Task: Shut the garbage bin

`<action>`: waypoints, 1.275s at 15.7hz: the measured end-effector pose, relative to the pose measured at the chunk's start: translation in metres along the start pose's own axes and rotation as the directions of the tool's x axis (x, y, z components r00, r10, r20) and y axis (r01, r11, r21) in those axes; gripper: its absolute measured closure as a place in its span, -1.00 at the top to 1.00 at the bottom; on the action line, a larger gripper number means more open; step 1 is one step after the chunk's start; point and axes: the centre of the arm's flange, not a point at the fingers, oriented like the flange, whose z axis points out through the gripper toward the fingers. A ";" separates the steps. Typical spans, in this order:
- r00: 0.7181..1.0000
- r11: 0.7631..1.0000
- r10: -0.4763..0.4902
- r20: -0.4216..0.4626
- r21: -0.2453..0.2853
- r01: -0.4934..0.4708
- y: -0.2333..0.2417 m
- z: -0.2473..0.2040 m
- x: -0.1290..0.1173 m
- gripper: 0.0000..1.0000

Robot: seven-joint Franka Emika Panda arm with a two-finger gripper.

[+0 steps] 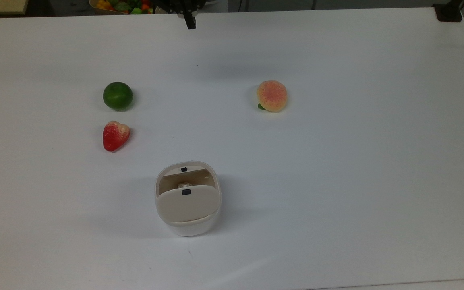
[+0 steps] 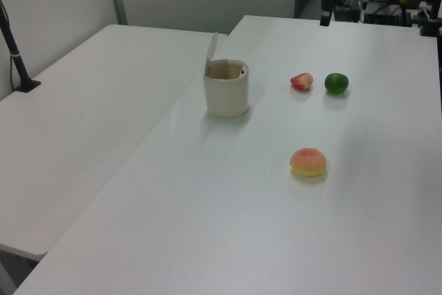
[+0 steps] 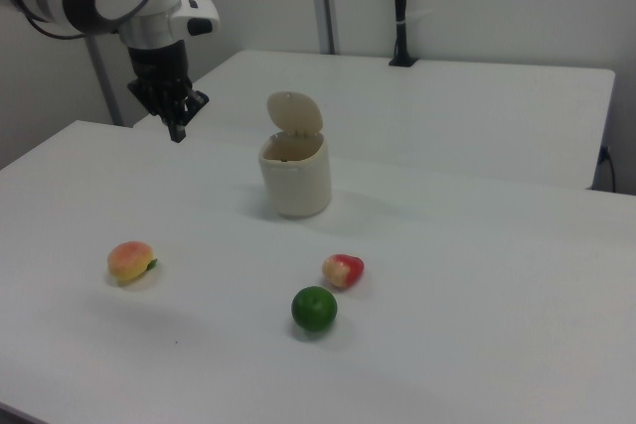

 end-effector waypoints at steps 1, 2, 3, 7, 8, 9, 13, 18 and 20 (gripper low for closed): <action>1.000 1.000 0.001 -0.029 -0.004 -0.001 0.001 0.000 0.005 -0.98; 0.998 1.000 0.002 -0.060 -0.008 -0.003 0.002 0.001 0.010 -0.98; 0.996 1.000 0.004 -0.091 -0.013 -0.005 0.003 0.003 0.016 -0.98; 0.968 0.998 0.042 -0.246 -0.026 -0.050 0.009 0.009 0.045 -0.98; 0.955 0.997 0.058 -0.293 -0.027 -0.068 0.010 0.010 0.053 -0.98; 0.939 0.996 0.072 -0.337 -0.026 -0.086 0.011 0.012 0.061 -0.98; 0.878 0.992 0.100 -0.468 -0.024 -0.126 0.015 0.023 0.090 -0.98; 0.820 0.988 0.116 -0.561 -0.016 -0.151 0.013 0.031 0.129 -0.98; 0.778 0.987 0.116 -0.617 -0.013 -0.158 0.013 0.045 0.144 -0.98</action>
